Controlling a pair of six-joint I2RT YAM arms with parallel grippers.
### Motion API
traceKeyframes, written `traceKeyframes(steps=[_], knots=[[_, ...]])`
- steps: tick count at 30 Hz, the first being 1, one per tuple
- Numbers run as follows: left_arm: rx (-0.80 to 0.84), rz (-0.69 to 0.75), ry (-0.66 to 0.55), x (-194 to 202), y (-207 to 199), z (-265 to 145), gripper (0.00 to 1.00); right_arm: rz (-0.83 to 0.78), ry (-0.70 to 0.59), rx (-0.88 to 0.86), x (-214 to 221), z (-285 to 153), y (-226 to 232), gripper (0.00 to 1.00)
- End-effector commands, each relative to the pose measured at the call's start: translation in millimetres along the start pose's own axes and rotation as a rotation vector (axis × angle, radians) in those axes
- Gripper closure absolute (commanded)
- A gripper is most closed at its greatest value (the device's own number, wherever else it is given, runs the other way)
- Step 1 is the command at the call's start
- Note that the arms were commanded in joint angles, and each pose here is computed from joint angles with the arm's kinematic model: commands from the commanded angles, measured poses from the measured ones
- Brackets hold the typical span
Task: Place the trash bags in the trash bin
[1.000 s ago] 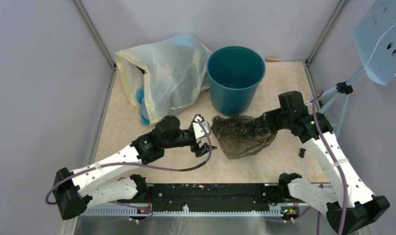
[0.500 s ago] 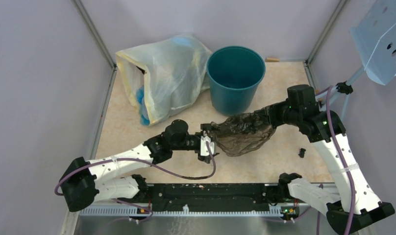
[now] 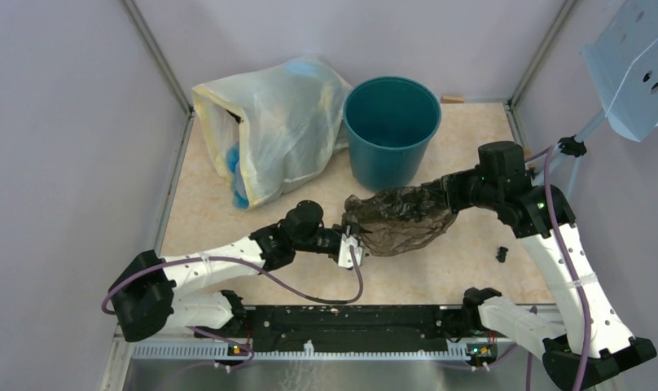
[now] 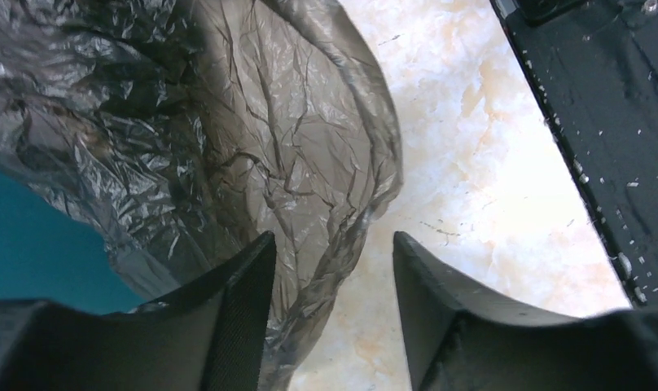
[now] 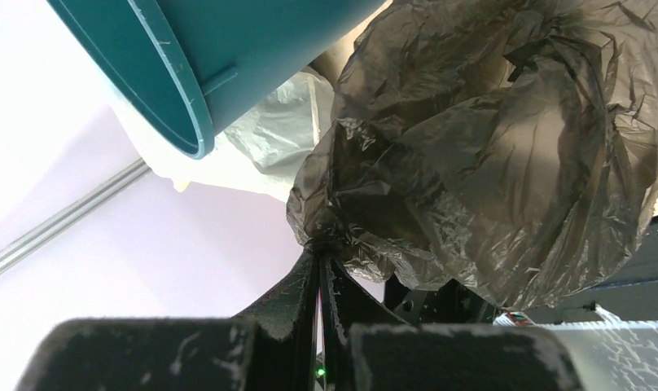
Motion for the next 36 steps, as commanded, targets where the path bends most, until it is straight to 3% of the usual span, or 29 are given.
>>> traceKeyframes(steps=[1,4,5,7,8,15,21,25,29,31,36], knots=[[-0.034,0.020,0.005,-4,12,3,0.47,0.040,0.049,-0.060,5,-15,11,1.00],[-0.049,0.011,0.028,2,14,10,0.62,0.047,0.050,-0.065,6,-18,14,1.00],[-0.046,0.004,0.031,5,14,14,0.71,0.049,0.048,-0.072,7,-21,15,1.00],[-0.049,-0.028,0.041,10,16,22,0.98,0.053,0.026,-0.083,6,-25,17,1.00],[-0.053,-0.053,0.052,11,19,26,1.00,0.055,0.007,-0.092,5,-27,18,1.00],[-0.155,-0.136,-0.029,-33,25,12,1.00,-0.009,-0.249,-0.140,-18,-23,13,1.00],[-0.207,-0.421,-0.116,-88,31,-34,1.00,-0.146,-0.445,-0.017,-40,4,-5,1.00],[-0.343,-0.504,-0.208,-118,42,-68,1.00,-0.275,-0.516,0.065,-50,23,-12,1.00],[-0.449,-0.565,-0.252,-140,60,-87,1.00,-0.404,-0.457,0.181,-52,51,-23,1.00],[-0.508,-0.653,-0.205,-139,68,-87,1.00,-0.458,-0.375,0.218,-50,67,-30,1.00],[-0.656,-0.927,0.156,-106,74,-69,1.00,-0.547,-0.294,0.315,-57,101,-55,1.00]])
Point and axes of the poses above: each gripper's point midway between its finger pads, its own z axis out along the fingers, its own y axis along the line the jaws close on, x = y × z, the point moved 10 cm from there along -z, back along the fingers, and after that the axes turned 14 degrees about z, right-handed, at the moved point
